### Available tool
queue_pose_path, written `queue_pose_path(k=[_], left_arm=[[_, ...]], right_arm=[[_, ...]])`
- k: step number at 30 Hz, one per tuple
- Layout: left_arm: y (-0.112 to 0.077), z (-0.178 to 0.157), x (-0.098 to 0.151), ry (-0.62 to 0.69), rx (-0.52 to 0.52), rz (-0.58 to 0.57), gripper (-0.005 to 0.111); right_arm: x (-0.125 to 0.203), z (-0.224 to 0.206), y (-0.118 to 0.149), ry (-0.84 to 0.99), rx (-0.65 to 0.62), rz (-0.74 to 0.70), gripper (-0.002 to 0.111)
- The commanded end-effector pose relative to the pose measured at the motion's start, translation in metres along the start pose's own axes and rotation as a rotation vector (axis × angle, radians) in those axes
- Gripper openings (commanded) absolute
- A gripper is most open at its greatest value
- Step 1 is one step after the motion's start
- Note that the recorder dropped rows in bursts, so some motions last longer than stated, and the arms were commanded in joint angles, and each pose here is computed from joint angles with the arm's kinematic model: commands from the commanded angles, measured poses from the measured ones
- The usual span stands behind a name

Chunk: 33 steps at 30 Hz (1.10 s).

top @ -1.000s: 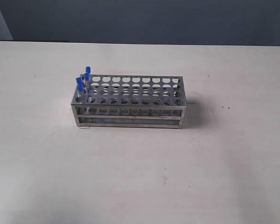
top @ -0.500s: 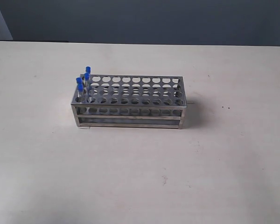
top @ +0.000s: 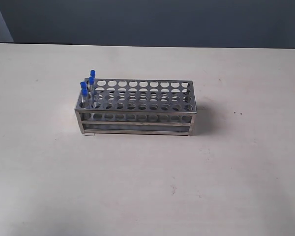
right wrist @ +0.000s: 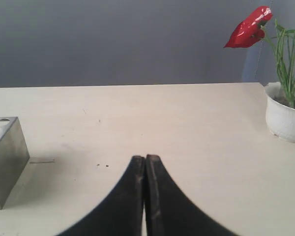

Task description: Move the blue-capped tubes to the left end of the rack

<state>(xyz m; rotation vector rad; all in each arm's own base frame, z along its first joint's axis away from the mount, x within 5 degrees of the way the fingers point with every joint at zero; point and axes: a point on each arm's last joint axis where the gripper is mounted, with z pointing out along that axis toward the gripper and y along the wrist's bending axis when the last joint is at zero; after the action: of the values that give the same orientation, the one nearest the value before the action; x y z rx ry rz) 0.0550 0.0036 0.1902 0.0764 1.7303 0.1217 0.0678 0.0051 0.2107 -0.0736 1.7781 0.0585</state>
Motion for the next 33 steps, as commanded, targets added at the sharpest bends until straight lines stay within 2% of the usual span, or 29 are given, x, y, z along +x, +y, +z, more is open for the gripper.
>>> queue_pose_path(k=[1,13,33], left_arm=[[0.000,0.000,-0.002,-0.012,0.008,-0.003,0.000],[0.000,0.000,-0.002,-0.012,0.008,-0.003,0.000],[0.000,0.000,-0.002,-0.012,0.008,-0.003,0.000]], right_arm=[[0.006,-0.001,0.000,0.043,0.001,-0.034,-0.001],[0.032,-0.001,0.001,0.109,-0.010,-0.005,-0.001],[0.030,-0.003,0.001,0.077,-0.012,0.012,-0.001]])
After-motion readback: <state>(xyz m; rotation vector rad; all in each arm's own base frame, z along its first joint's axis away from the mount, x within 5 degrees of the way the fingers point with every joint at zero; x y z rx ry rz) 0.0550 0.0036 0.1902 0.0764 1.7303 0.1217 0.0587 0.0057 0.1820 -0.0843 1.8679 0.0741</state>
